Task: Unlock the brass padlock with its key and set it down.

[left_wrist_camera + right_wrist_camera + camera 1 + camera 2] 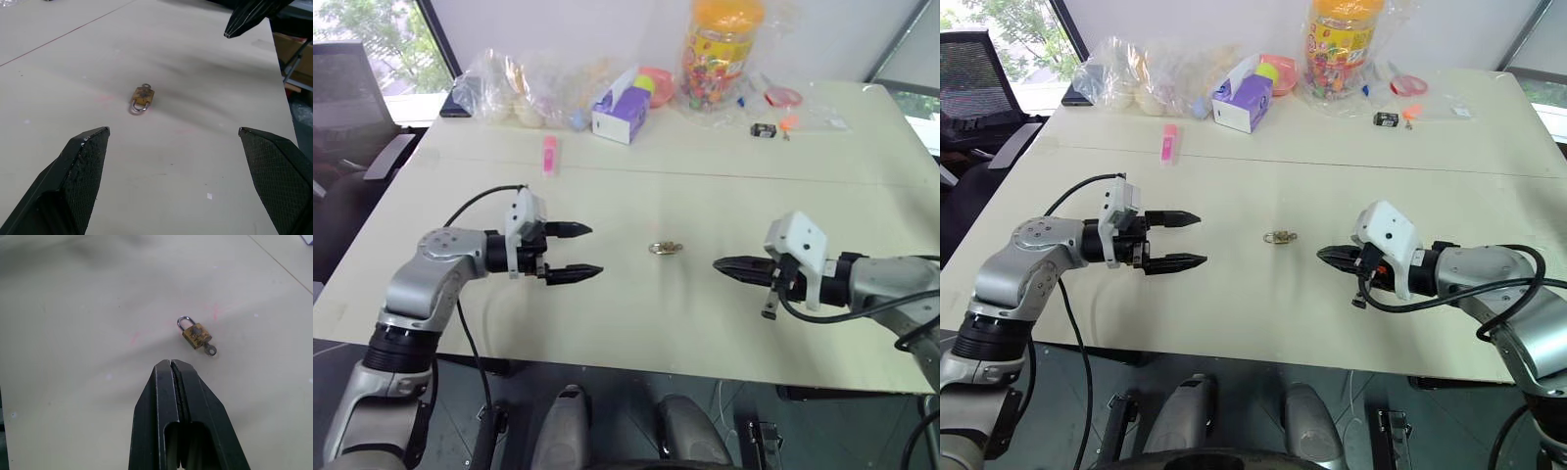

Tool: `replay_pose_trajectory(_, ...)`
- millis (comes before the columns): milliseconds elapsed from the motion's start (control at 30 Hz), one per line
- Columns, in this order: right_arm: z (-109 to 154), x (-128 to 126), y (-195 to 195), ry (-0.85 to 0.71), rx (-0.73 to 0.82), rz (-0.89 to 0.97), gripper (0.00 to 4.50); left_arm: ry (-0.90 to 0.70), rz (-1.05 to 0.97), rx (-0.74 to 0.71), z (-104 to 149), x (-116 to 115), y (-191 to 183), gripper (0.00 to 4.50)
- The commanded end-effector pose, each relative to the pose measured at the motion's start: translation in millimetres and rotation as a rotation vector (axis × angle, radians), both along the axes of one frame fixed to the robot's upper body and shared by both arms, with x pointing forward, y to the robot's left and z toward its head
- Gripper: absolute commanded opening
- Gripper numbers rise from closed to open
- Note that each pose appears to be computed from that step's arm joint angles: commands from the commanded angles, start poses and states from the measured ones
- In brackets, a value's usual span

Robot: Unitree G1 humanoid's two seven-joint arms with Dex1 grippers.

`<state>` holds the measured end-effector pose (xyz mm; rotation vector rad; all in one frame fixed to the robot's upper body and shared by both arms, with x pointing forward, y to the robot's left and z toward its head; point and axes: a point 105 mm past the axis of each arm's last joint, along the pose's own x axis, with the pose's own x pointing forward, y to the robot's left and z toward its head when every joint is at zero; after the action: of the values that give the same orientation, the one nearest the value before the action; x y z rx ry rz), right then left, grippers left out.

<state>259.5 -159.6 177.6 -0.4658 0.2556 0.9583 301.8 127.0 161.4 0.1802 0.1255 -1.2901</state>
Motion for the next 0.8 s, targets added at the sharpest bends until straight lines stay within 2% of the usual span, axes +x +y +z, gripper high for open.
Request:
replay_pose_trajectory(33, 7.2, 1.1, 2.2, -0.04, 0.0, 0.015, 0.0, -0.044, -0.012, 0.023, 6.9, -2.4, 1.8, 4.43)
replay_pose_trajectory(800, 5.9, 9.8, 0.8, -0.048, -0.049, 0.054, 0.0, -0.033, -0.017, 0.014, 6.0, -2.8, 4.3, 4.43)
